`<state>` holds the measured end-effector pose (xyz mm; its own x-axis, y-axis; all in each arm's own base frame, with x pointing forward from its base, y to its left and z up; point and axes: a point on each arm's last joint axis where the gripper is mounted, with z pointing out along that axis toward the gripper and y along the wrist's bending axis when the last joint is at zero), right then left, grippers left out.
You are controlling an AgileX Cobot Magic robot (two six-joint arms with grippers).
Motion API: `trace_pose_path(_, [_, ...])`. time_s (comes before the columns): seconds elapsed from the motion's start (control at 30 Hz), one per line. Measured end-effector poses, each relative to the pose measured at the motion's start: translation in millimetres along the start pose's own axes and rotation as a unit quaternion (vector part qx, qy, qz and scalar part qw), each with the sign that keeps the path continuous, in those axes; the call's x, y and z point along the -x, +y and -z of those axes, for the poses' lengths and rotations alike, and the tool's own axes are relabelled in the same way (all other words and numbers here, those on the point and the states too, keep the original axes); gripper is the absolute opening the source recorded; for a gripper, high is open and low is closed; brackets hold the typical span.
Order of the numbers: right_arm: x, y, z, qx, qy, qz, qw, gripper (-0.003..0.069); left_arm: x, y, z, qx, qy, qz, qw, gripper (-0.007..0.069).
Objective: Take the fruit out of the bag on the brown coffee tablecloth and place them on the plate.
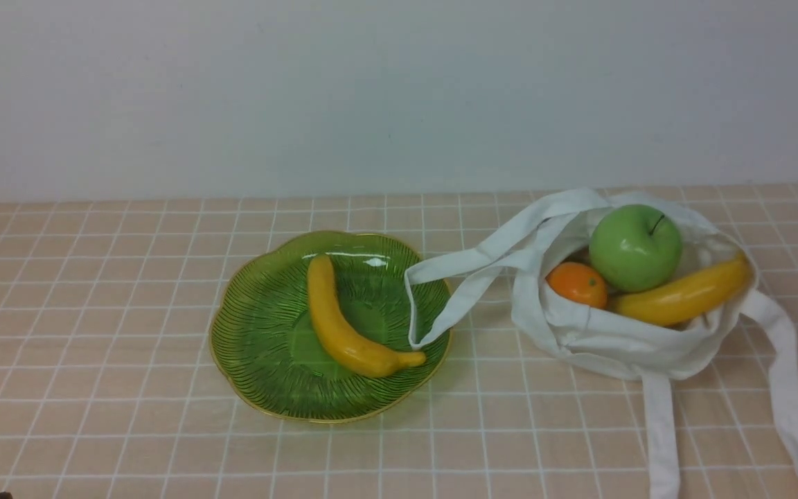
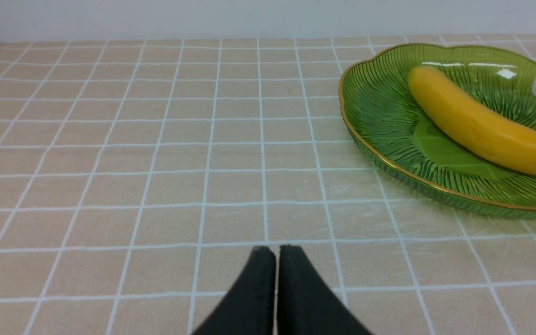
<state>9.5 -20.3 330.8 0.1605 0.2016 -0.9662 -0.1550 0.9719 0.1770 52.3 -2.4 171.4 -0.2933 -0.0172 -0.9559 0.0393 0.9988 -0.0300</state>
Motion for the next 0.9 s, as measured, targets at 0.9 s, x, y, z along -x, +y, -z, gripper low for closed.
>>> trace_pose_path(0.9, [-8, 22, -4, 0.115, 0.004, 0.051, 0.992, -0.0013, 0, 0, 0, 0.000, 0.000, 0.000, 1.000, -0.0008])
